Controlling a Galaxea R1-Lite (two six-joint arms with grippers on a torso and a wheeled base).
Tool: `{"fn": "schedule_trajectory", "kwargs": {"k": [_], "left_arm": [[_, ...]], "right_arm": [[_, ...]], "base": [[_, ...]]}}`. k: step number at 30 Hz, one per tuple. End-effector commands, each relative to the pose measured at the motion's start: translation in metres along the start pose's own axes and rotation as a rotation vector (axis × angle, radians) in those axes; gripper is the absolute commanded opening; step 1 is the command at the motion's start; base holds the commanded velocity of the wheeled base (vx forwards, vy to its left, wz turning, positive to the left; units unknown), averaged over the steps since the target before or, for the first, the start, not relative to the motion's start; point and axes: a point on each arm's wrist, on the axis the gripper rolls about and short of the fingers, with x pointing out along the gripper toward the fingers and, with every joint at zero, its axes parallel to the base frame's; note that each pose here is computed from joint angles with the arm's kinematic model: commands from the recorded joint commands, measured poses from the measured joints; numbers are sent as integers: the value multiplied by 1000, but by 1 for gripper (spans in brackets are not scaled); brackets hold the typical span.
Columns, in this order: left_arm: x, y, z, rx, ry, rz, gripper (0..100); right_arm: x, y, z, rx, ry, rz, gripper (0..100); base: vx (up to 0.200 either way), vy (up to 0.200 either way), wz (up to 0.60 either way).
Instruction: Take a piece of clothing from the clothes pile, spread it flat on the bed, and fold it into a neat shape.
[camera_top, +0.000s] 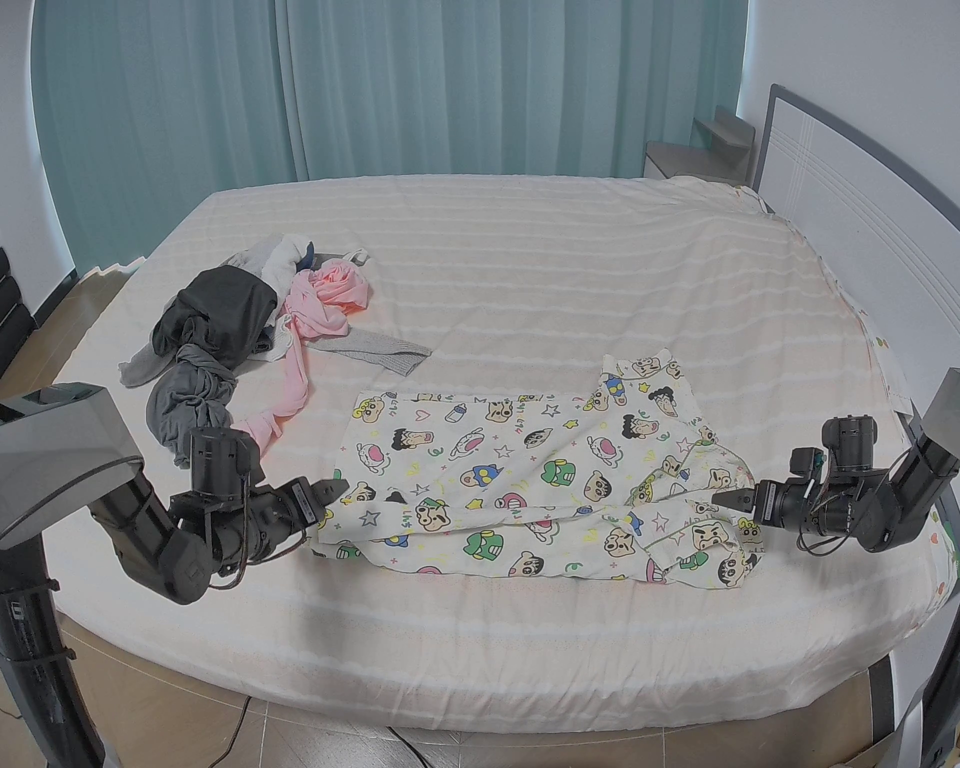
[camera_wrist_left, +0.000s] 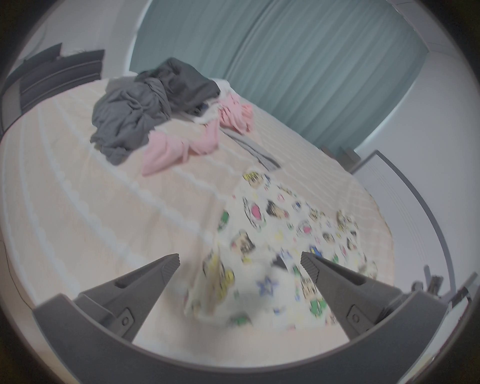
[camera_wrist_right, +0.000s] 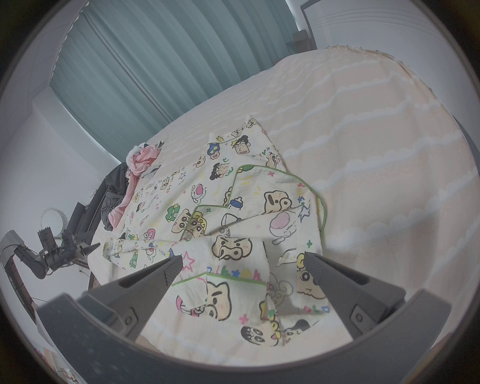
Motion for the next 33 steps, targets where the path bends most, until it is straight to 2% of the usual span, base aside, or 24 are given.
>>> {"fn": "schedule_trajectory", "kwargs": {"k": [1,5,7,9,10,13,17,19,23,33], "left_arm": [[-41,-7,-20,89,109,-96,100],[-37,-14,-18,173,93,-115,100],[-33,-21,-16,186,85,-130,100],[-20,-40,-16,213,78,-120,100],[-19,-41,-16,215,79,-119,100],[7,-66,-18,251,109,-63,100],[16,-84,-18,274,124,-67,100],[22,-95,-23,316,165,-69,100],[34,-101,-36,342,225,-56,100],[62,-106,-56,359,220,-17,100]], "right_arm": [[-33,15,-6,-27,-49,19,100],[-48,26,-21,-45,-44,42,100],[-53,28,-26,-49,-46,47,100],[-68,33,-37,-57,-55,58,100],[-68,33,-37,-58,-57,58,100],[-83,34,-51,-67,-82,64,100],[-92,33,-60,-72,-106,63,100],[-96,32,-64,-75,-127,66,100],[-94,31,-64,-82,-147,70,100],[-96,33,-59,-101,-191,76,100]], "base": [[0,0,0],[0,0,0],[0,0,0],[0,0,0],[0,0,0],[0,0,0],[0,0,0],[0,0,0],[0,0,0],[0,0,0]]}}
